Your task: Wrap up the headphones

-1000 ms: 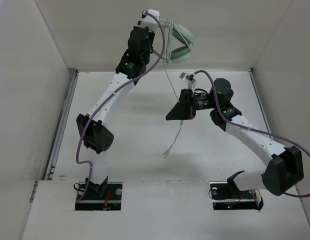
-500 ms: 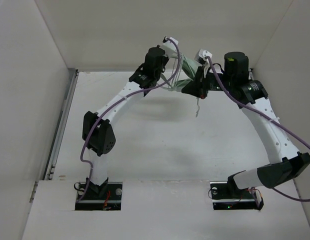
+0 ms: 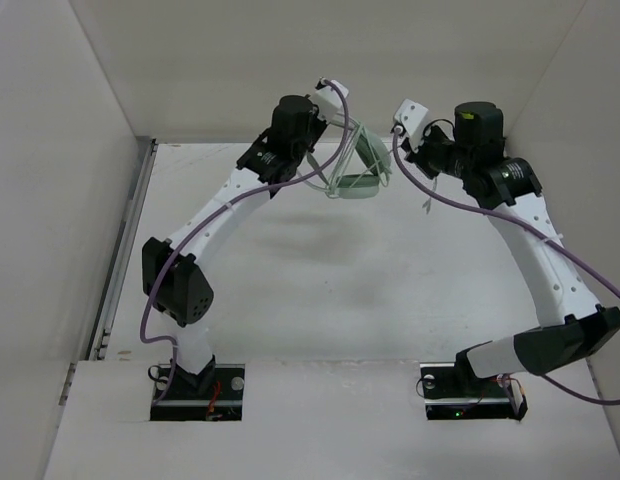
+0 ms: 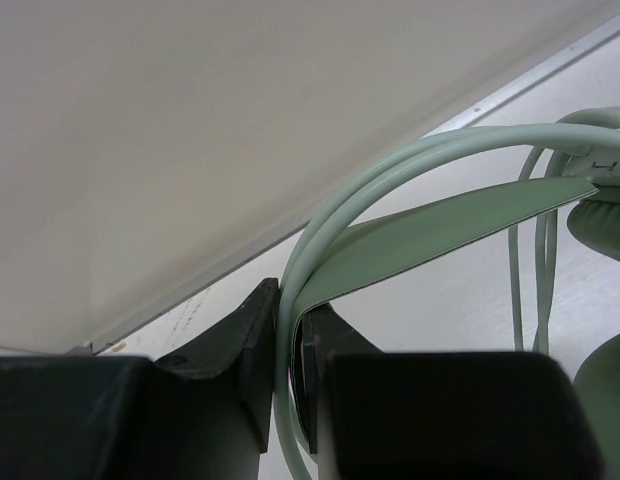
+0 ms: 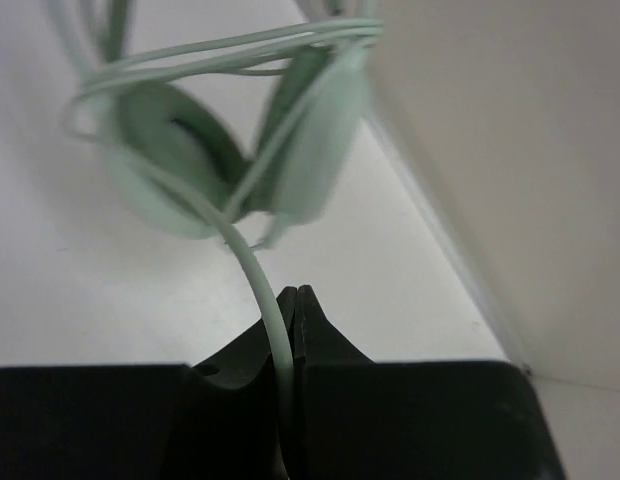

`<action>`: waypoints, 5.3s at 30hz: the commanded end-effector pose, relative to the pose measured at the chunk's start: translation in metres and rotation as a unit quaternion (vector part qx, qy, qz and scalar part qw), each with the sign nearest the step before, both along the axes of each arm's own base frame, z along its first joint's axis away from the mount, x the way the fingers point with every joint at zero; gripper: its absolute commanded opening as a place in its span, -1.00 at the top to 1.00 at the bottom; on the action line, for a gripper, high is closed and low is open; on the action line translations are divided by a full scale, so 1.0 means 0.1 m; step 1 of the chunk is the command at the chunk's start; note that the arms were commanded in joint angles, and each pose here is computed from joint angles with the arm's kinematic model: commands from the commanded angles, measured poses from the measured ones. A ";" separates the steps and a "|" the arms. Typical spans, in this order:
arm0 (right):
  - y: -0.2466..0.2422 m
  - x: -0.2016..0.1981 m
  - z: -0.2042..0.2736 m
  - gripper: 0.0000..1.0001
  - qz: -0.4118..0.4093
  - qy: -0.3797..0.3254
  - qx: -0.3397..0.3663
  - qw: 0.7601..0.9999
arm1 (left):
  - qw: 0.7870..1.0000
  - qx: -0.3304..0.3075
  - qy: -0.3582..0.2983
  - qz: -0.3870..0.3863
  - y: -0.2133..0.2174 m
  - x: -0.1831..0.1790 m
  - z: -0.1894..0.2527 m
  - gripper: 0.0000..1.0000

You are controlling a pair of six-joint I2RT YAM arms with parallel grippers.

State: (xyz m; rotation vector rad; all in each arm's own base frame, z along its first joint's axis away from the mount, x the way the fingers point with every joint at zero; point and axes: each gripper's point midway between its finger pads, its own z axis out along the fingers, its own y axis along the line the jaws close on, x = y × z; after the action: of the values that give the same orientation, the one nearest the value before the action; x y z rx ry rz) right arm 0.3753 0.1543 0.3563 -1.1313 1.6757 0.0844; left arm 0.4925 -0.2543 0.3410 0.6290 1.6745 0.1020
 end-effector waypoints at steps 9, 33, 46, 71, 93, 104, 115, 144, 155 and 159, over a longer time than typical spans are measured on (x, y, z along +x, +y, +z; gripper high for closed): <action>-0.29 0.59 0.79 0.89 -0.098 -0.203 -0.005 0.974 | 0.988 -0.084 0.016 -0.131 -0.60 -0.76 0.34 0.95; -0.23 0.70 0.13 0.49 -0.026 0.065 0.331 0.941 | 0.901 -0.317 0.062 -0.291 -1.00 -1.55 1.66 0.94; 0.45 -0.02 0.32 0.37 0.129 0.242 0.528 0.804 | 0.872 -0.386 0.041 -0.298 -1.03 -1.40 2.15 0.94; 0.64 -0.35 -0.03 0.11 0.120 0.316 0.562 0.755 | 0.888 -0.414 -0.073 -0.186 -0.48 -0.77 2.55 0.93; 0.90 -0.69 0.01 0.94 0.183 0.314 0.512 0.778 | 0.906 -0.398 -0.133 -0.065 -0.02 -0.35 2.50 0.93; 1.02 -0.60 0.00 0.94 0.150 0.297 0.417 0.846 | 0.930 -0.346 -0.121 -0.027 -0.12 -0.22 2.08 0.93; 0.99 -0.58 -0.26 0.86 0.110 0.304 0.398 0.859 | 0.948 -0.313 -0.047 -0.023 -0.30 -0.28 1.40 0.93; 0.96 -0.31 -1.89 0.84 0.026 0.438 0.280 0.854 | 0.955 -0.242 0.159 0.058 -0.07 -0.08 -1.03 0.97; 0.83 -0.18 -2.16 0.85 -0.021 0.450 0.276 0.849 | 0.951 -0.221 0.204 0.067 -0.02 -0.07 -1.55 0.97; 0.84 -0.17 -2.19 0.84 -0.021 0.460 0.274 0.844 | 0.948 -0.210 0.228 0.069 -0.04 -0.05 -1.80 0.96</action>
State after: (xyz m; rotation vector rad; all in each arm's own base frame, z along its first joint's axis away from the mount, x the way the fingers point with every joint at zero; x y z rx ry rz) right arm 0.3456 0.2375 0.1301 -0.5880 2.3101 1.1789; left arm 0.4760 -0.2467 0.1467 0.2465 2.1730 -0.2333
